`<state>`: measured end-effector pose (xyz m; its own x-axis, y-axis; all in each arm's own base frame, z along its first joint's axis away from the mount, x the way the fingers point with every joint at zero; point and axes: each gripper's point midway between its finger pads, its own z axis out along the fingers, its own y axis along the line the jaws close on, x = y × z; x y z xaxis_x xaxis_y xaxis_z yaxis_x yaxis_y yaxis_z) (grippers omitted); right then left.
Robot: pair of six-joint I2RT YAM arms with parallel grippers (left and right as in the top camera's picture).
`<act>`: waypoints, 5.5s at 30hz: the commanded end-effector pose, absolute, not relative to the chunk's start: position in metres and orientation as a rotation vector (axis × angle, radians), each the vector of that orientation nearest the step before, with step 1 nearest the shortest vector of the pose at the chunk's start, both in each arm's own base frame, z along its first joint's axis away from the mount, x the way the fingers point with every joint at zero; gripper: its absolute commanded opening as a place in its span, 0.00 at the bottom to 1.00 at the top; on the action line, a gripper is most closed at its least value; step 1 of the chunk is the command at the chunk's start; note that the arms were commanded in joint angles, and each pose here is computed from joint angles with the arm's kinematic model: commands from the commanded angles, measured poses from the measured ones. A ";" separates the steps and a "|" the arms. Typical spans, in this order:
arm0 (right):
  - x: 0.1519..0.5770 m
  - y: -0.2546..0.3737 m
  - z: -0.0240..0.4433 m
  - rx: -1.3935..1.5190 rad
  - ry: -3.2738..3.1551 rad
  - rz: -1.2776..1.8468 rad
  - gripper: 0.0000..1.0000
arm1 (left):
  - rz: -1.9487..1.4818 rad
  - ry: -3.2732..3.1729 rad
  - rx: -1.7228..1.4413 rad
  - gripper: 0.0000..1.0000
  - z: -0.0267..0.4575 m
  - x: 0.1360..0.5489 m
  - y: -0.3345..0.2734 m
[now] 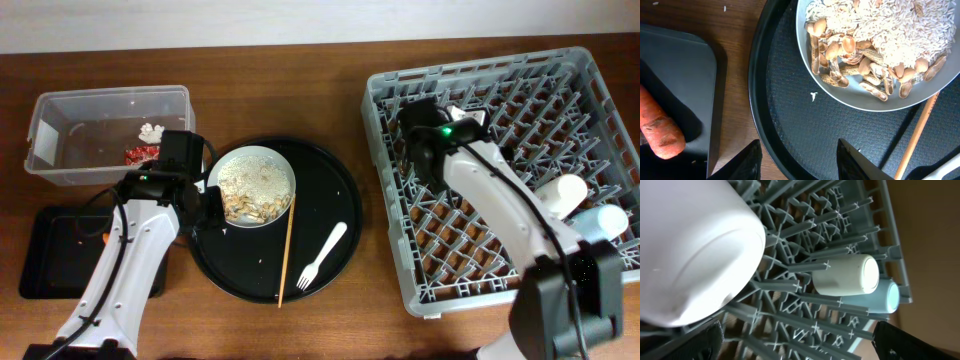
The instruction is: Sort waste into correct bins and load items into the dishwasher rack
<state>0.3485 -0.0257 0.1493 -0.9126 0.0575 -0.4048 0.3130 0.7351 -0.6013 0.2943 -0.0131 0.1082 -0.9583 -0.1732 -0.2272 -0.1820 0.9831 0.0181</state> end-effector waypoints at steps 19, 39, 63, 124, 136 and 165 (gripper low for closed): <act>0.293 0.200 0.168 -0.460 2.796 0.486 0.99 | 0.029 2.921 -0.289 0.49 0.106 0.288 -0.015; 0.233 0.281 0.047 -0.070 3.216 0.301 0.93 | 0.028 2.916 -0.289 0.49 0.106 0.289 -0.015; 0.266 0.253 -0.010 0.010 3.118 -0.071 0.58 | 0.027 2.917 -0.289 0.49 0.106 0.289 -0.015; 0.253 0.294 0.034 -0.258 3.126 0.340 0.46 | 0.029 2.916 -0.288 0.49 0.106 0.289 -0.015; 0.228 0.304 0.035 -0.209 3.150 0.270 0.46 | 0.028 2.916 -0.288 0.49 0.106 0.289 -0.015; 0.174 0.324 0.022 -0.377 3.198 0.272 0.30 | 0.028 2.916 -0.289 0.49 0.106 0.289 -0.015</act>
<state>0.1774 0.3233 0.0182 -0.9691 -0.2370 0.0685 -0.2238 0.9614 0.1598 0.2920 -0.0156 0.1073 -0.9611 -0.1736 -0.2150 -0.1790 0.9838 0.0057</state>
